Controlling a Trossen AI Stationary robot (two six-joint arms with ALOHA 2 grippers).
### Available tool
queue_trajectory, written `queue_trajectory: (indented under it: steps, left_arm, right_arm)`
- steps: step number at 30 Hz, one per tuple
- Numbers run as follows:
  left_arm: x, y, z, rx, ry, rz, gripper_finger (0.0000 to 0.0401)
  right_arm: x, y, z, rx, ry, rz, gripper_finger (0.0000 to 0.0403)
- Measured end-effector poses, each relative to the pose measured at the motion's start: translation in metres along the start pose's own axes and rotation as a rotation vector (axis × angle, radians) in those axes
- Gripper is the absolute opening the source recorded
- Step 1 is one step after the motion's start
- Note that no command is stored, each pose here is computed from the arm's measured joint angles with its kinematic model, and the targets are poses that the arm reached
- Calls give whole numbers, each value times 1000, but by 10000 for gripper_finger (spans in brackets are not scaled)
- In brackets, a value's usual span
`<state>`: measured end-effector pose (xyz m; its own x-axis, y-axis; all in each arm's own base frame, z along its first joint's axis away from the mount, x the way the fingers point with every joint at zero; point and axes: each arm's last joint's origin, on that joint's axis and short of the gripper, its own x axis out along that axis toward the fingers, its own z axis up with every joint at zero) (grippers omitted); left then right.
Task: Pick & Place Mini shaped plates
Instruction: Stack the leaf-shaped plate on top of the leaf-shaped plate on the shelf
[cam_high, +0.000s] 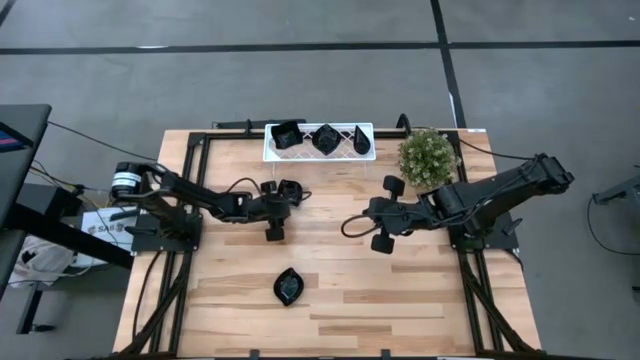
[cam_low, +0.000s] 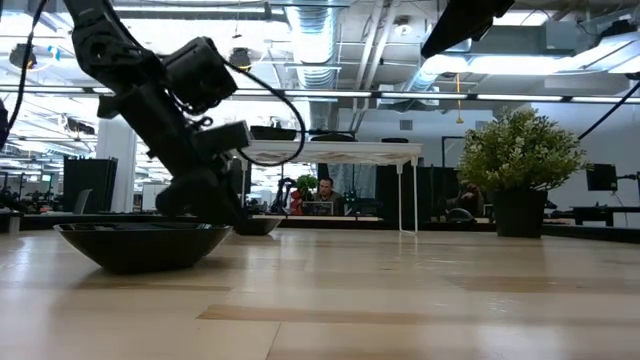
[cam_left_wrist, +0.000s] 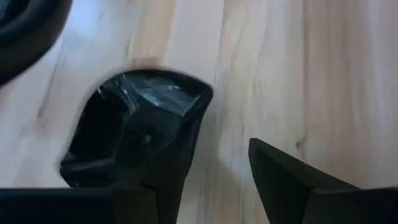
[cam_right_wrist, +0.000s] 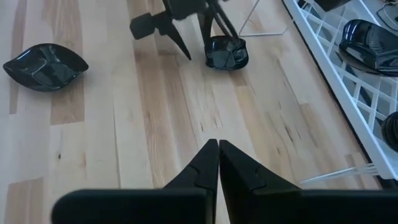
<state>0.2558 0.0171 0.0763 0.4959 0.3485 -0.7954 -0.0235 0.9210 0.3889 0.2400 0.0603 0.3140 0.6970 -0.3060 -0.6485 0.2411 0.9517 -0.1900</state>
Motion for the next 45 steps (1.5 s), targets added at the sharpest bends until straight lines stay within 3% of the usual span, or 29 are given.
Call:
queue_trajectory:
  steps: [14, 20, 24, 33, 40, 45]
  left_arm:
    - [4, 6, -1, -32, 14, 98, 177]
    - [6, 11, -2, -51, 14, 89, 173]
    - [6, 10, -2, -53, 0, 31, 140]
    - [1, -5, 4, -43, -48, -47, 10]
    - [-4, -19, 8, -53, -76, -78, 6]
    - [-9, -32, 10, -41, -96, -103, 7]
  right_arm:
    - [0, 0, 0, -1, 0, 1, 8]
    - [0, 0, 0, -1, 0, 1, 8]
    - [0, 0, 0, -1, 0, 1, 8]
    - [0, 0, 0, 15, 0, 1, 8]
    - [0, 0, 0, 39, 0, 1, 8]
    - [2, -5, 1, 191, -11, -62, 8]
